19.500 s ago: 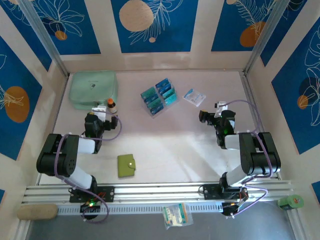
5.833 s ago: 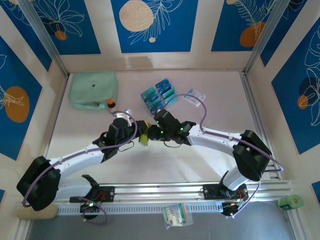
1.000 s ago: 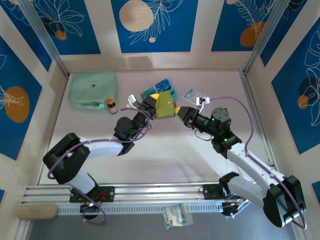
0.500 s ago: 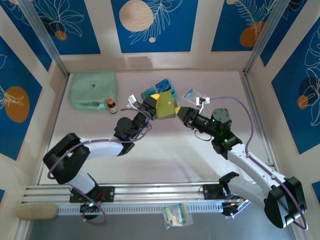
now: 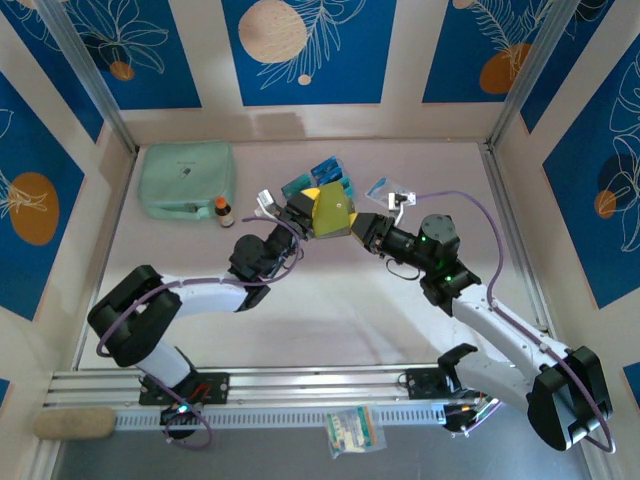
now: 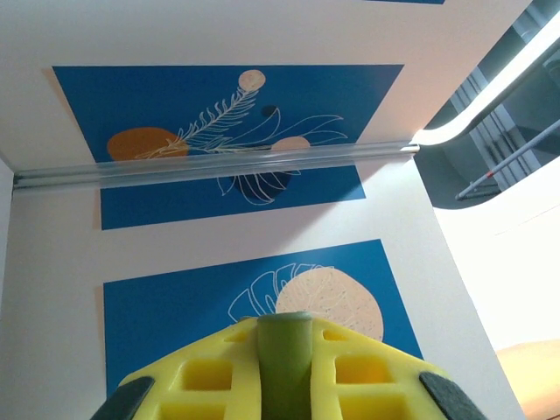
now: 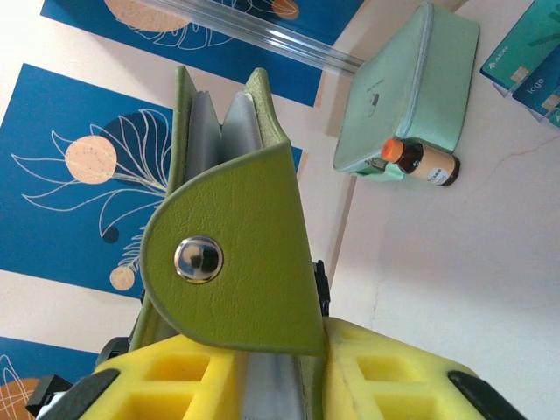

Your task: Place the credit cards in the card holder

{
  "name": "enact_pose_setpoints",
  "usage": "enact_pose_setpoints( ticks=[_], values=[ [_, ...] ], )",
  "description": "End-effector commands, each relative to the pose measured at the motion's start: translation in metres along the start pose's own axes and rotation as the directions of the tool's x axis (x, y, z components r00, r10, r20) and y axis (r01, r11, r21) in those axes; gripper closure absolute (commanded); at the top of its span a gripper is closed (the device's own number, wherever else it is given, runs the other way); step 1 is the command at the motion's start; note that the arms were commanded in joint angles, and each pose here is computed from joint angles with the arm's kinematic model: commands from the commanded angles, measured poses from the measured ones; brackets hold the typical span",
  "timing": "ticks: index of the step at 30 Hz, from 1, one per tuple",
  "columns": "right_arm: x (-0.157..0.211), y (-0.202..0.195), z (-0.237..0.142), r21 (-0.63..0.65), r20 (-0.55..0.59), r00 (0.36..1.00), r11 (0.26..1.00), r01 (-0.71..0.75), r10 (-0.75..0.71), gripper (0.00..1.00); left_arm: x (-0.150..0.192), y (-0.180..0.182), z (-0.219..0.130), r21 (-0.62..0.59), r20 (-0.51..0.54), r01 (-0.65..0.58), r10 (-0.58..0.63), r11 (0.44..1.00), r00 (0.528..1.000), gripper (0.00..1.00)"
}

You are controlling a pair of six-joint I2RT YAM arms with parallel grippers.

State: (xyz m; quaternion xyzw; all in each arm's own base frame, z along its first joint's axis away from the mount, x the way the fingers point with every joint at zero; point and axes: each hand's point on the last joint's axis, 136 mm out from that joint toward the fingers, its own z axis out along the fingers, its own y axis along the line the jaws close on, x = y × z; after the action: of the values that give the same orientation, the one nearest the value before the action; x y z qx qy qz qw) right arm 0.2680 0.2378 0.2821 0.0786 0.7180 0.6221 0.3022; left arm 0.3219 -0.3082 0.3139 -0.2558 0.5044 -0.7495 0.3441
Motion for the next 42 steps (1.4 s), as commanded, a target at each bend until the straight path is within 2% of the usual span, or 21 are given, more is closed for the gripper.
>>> enact_pose_setpoints(
  ticks=[1, 12, 20, 36, 42],
  values=[
    [0.001, 0.017, -0.001, -0.050, -0.010, 1.000, 0.998, 0.022, -0.023, 0.73, 0.010, -0.025, 0.006, 0.088, -0.023, 0.030, -0.028, 0.996, 0.999, 1.00],
    [-0.002, 0.010, -0.007, -0.027, 0.012, 1.000, 1.000, 0.013, -0.013, 0.82, 0.009, -0.028, 0.006, 0.093, -0.019, 0.029, -0.027, 0.995, 0.999, 1.00],
    [-0.002, 0.011, -0.016, -0.035, 0.028, 1.000, 0.999, 0.015, -0.014, 0.69, 0.009, -0.027, 0.006, 0.093, -0.017, 0.027, -0.025, 0.995, 1.000, 1.00],
    [0.005, 0.020, -0.008, -0.057, -0.008, 0.999, 0.998, 0.030, -0.031, 0.68, 0.010, -0.026, 0.007, 0.090, -0.018, 0.028, -0.026, 0.996, 0.999, 1.00],
    [0.008, 0.023, -0.006, -0.057, -0.015, 0.999, 0.998, 0.040, -0.041, 0.64, 0.010, -0.026, 0.007, 0.090, -0.019, 0.028, -0.027, 0.996, 0.999, 1.00]
  ],
)
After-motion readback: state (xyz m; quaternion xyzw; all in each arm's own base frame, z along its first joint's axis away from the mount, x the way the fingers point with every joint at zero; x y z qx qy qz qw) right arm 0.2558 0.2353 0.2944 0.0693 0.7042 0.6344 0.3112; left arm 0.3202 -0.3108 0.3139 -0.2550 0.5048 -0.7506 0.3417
